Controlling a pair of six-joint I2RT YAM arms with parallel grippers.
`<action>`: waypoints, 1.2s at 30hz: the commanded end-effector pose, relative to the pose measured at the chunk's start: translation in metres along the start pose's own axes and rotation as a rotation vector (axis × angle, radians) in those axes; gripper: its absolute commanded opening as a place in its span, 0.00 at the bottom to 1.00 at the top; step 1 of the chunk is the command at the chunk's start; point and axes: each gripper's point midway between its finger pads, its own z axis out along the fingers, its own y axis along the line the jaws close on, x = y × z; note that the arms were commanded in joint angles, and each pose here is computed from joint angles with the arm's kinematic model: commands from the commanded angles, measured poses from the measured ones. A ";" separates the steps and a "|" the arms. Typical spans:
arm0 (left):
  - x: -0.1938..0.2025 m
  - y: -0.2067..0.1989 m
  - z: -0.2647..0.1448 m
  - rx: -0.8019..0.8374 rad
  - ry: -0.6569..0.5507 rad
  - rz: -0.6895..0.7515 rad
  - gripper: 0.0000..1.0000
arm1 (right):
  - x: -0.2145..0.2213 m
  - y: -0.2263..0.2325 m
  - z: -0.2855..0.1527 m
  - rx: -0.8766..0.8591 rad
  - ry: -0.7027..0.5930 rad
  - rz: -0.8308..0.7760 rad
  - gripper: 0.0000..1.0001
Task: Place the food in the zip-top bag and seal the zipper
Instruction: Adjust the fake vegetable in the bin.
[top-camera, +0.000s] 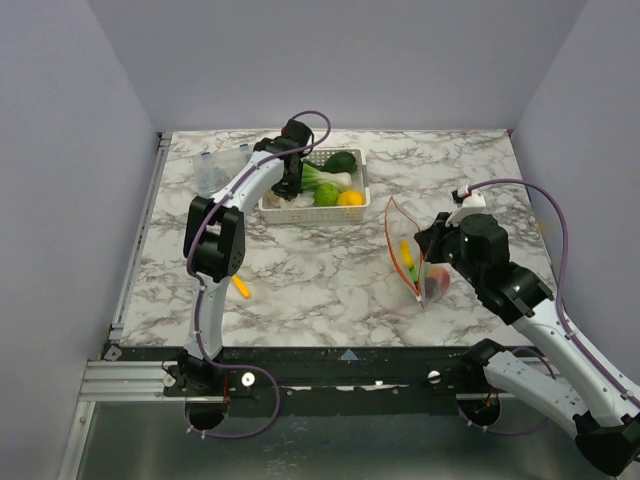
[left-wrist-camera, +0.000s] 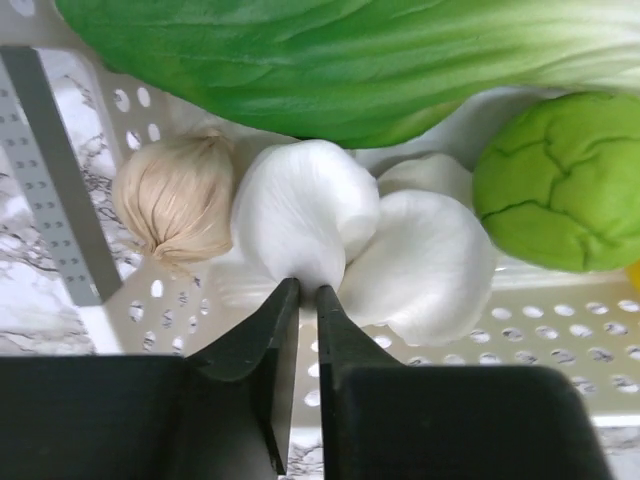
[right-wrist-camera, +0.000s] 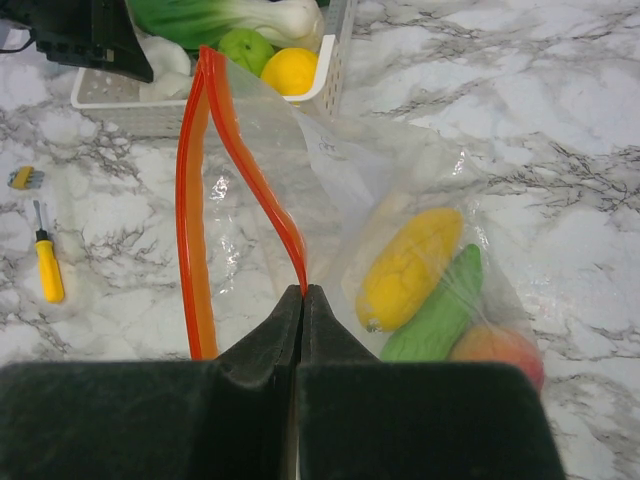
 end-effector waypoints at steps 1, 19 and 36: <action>-0.010 0.009 -0.014 -0.011 -0.051 0.002 0.07 | 0.002 0.004 0.001 -0.020 -0.001 0.001 0.01; -0.048 -0.006 -0.105 0.173 -0.332 -0.008 0.00 | 0.002 0.004 0.001 -0.018 -0.001 0.004 0.01; -0.053 -0.061 -0.075 0.403 -0.164 -0.003 0.00 | 0.003 0.004 0.003 -0.014 0.007 0.000 0.01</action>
